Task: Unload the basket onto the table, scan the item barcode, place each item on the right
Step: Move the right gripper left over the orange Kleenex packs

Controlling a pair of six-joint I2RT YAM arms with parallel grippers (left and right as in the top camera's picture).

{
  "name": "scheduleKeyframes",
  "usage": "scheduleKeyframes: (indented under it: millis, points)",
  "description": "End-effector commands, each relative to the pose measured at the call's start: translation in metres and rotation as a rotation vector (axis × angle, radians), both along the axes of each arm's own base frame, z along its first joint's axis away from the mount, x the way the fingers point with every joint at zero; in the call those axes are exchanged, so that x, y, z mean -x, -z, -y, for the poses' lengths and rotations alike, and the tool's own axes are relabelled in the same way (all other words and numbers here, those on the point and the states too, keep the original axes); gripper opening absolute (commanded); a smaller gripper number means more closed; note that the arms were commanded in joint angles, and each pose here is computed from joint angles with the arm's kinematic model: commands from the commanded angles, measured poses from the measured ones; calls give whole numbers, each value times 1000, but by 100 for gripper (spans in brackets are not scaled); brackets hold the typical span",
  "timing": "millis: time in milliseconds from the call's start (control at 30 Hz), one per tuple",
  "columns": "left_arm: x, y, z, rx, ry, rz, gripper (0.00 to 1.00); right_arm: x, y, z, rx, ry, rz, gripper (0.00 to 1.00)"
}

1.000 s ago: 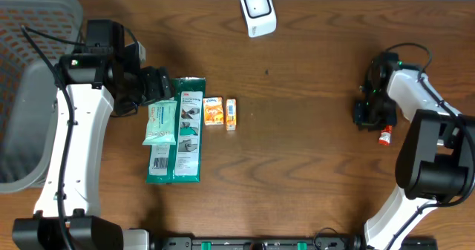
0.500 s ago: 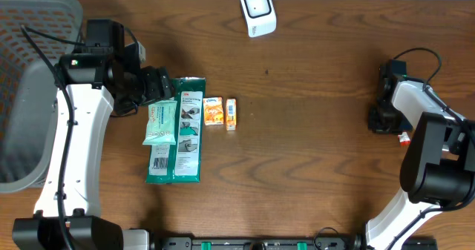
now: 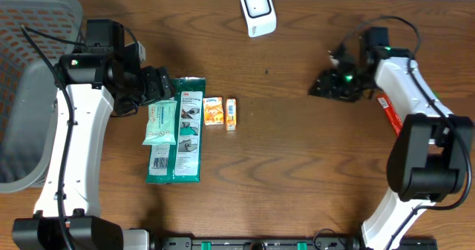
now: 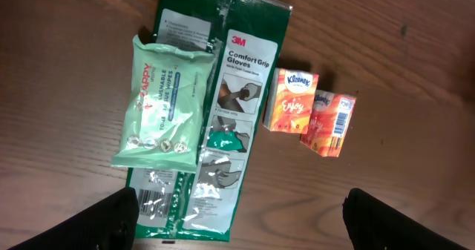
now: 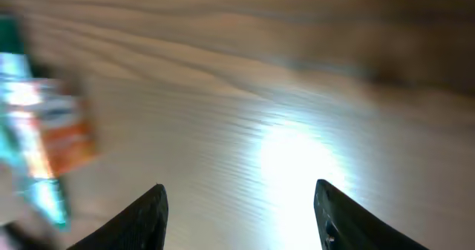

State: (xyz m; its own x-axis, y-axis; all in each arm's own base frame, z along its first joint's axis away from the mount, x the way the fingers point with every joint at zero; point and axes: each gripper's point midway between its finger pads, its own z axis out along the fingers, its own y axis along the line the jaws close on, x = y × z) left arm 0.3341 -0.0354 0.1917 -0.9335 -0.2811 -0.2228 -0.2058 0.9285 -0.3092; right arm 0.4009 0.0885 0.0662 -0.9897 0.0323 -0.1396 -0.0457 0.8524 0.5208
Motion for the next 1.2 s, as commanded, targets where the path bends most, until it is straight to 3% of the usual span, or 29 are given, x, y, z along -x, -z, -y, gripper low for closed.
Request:
scheduleKeyframes:
  millis: [0, 67, 233, 367, 567, 700, 833, 900, 1133, 1167]
  points:
    - [0, 2, -1, -16, 10, -2, 89, 9, -15, -71, -135, -78, -22, 58]
    - [0, 2, -1, -16, 10, -2, 89, 17, -8, -103, -63, -94, -31, 52]
    - [0, 2, -1, -16, 10, -2, 89, 40, -2, -161, 13, -158, -18, 51]
    - [0, 2, -1, -16, 10, -2, 89, 48, -9, -204, -30, -160, 12, 63]
    - [0, 2, -1, -16, 10, -2, 89, 50, -6, -226, 84, -153, 110, 52]
    - [0, 2, -1, -16, 10, -2, 89, 43, -13, -236, 279, -136, 295, 51]
    - [0, 2, -1, -16, 10, -2, 89, 44, -16, -243, 363, -131, 387, 46]
    - [0, 2, -1, -16, 10, -2, 89, 47, -19, -249, 393, -135, 427, 39]
    - [0, 2, -1, -16, 10, -2, 89, 49, -15, -254, 403, -131, 469, 1]
    - [0, 2, -1, -16, 10, -2, 89, 49, -14, -254, 401, -131, 469, 1]
